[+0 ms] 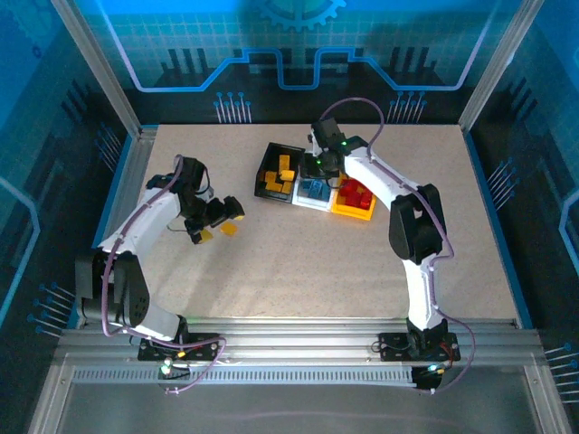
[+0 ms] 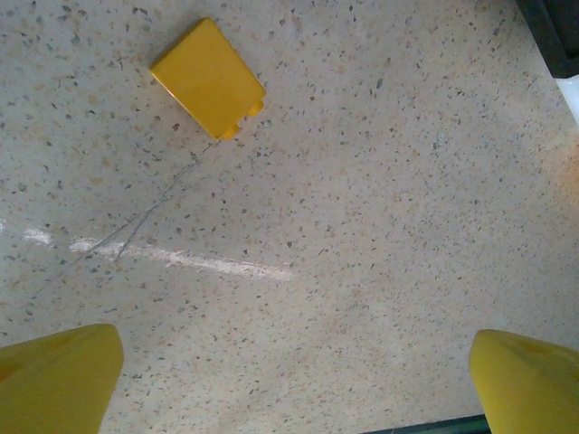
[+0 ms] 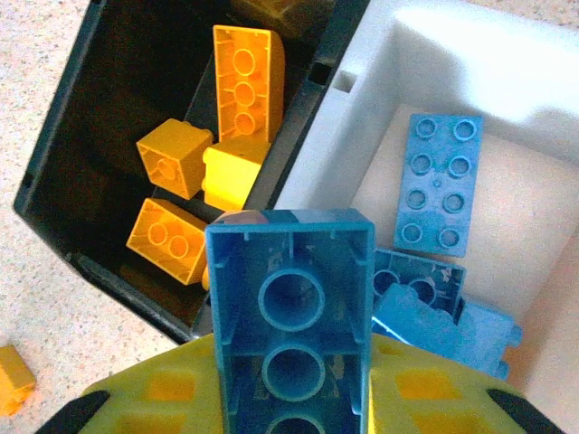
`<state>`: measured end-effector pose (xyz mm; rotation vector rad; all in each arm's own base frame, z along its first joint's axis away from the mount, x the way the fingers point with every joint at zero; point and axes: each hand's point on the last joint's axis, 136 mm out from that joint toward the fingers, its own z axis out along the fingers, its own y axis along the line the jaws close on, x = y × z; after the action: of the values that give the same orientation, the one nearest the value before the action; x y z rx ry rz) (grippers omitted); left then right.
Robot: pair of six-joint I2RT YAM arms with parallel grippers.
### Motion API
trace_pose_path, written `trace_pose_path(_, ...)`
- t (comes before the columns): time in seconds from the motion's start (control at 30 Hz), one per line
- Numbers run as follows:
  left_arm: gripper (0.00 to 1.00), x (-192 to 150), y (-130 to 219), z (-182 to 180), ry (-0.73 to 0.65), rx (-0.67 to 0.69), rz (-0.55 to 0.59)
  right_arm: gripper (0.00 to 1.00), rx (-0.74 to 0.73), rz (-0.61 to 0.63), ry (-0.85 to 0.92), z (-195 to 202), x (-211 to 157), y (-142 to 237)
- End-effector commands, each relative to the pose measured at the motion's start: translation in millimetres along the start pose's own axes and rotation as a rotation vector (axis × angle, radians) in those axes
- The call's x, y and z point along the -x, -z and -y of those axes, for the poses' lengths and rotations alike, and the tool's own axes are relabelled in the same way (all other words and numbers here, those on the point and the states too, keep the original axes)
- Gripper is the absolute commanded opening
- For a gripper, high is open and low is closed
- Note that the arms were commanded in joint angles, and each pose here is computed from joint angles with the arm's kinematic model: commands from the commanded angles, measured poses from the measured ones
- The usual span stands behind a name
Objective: Sort the legos into containers by color
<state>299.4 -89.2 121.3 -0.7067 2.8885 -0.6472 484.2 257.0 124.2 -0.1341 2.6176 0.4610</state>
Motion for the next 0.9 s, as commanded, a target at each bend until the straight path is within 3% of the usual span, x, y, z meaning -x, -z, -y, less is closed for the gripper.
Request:
trace_pose_path(0.0,0.99,-8,1,4,0.011,-0.029,-0.018,0.24,0.004,0.004,-0.022,7,8,-2)
trace_pose_path(0.2,0.99,-7,1,5,0.02,-0.035,-0.015,0.28,-0.003,-0.005,-0.032,16,6,-5)
trace_pose_path(0.67,0.99,-7,-7,9,0.049,-0.027,-0.018,0.6,-0.008,0.028,-0.047,32,8,15)
trace_pose_path(0.87,0.99,-6,-12,13,0.031,0.024,-0.016,0.62,0.002,0.066,-0.042,33,8,40)
